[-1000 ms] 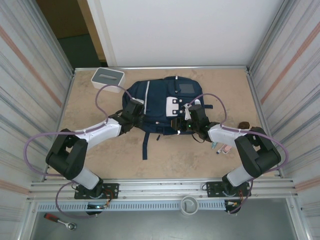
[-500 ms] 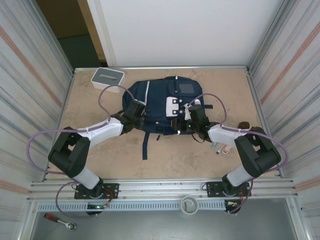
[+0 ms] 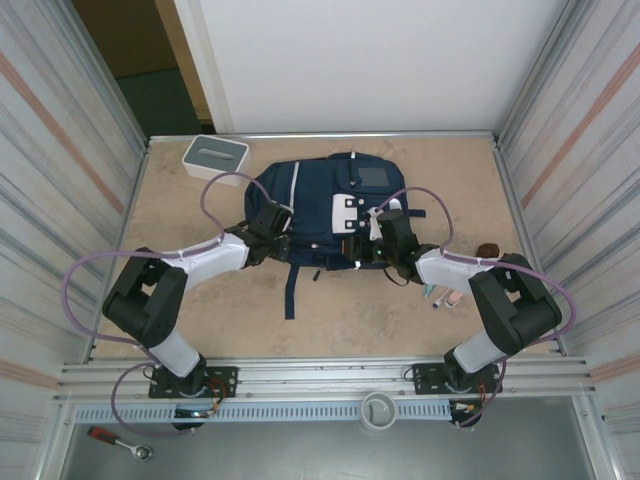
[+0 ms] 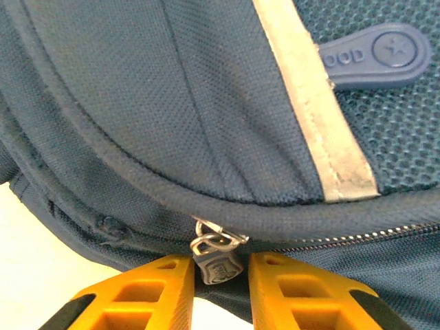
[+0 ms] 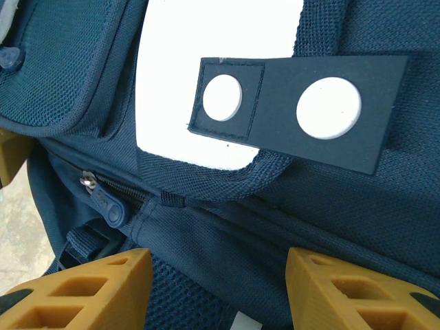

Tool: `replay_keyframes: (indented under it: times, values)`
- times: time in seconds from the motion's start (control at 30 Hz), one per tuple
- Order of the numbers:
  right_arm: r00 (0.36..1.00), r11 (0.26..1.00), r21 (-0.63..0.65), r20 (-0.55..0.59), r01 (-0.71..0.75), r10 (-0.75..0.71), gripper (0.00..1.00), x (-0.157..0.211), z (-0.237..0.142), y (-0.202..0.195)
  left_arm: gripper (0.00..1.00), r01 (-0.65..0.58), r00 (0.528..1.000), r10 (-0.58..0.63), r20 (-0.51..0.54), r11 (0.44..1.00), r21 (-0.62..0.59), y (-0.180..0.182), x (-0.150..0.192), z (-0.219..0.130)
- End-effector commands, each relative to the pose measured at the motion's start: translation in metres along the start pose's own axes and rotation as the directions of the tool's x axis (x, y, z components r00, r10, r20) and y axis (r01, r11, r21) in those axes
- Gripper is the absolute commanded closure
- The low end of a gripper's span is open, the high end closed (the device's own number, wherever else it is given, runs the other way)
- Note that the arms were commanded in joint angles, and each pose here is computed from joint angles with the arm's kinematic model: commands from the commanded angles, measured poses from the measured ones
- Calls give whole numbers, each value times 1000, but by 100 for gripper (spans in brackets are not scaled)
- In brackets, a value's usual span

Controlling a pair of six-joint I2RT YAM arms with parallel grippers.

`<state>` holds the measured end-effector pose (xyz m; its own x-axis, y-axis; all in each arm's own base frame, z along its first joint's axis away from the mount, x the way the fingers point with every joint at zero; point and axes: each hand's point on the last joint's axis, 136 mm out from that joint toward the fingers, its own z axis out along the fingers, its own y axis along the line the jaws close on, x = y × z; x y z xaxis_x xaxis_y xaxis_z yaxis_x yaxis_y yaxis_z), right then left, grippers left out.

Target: Pack books, pencil case, and school supplies into a backpack

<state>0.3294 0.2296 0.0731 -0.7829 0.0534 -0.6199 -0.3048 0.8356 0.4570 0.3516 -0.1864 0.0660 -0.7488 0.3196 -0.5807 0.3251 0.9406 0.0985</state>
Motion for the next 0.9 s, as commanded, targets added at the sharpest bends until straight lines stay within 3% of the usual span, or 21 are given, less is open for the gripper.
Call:
replay_keyframes:
  times: [0.0,0.23,0.87]
  values:
    - [997,995,96,-68,-20,26,46,24,0,-28,78,-1,998,1,56,1000,13,0,-21,-6]
    - [997,992,120,-75,-28,37,46,25,1,-36,89,5,998,-6,67,1000,13,10,-24,-11]
    - [994,984,175,-91,-44,60,46,23,-2,-50,100,24,994,-26,108,999,25,39,-27,-29]
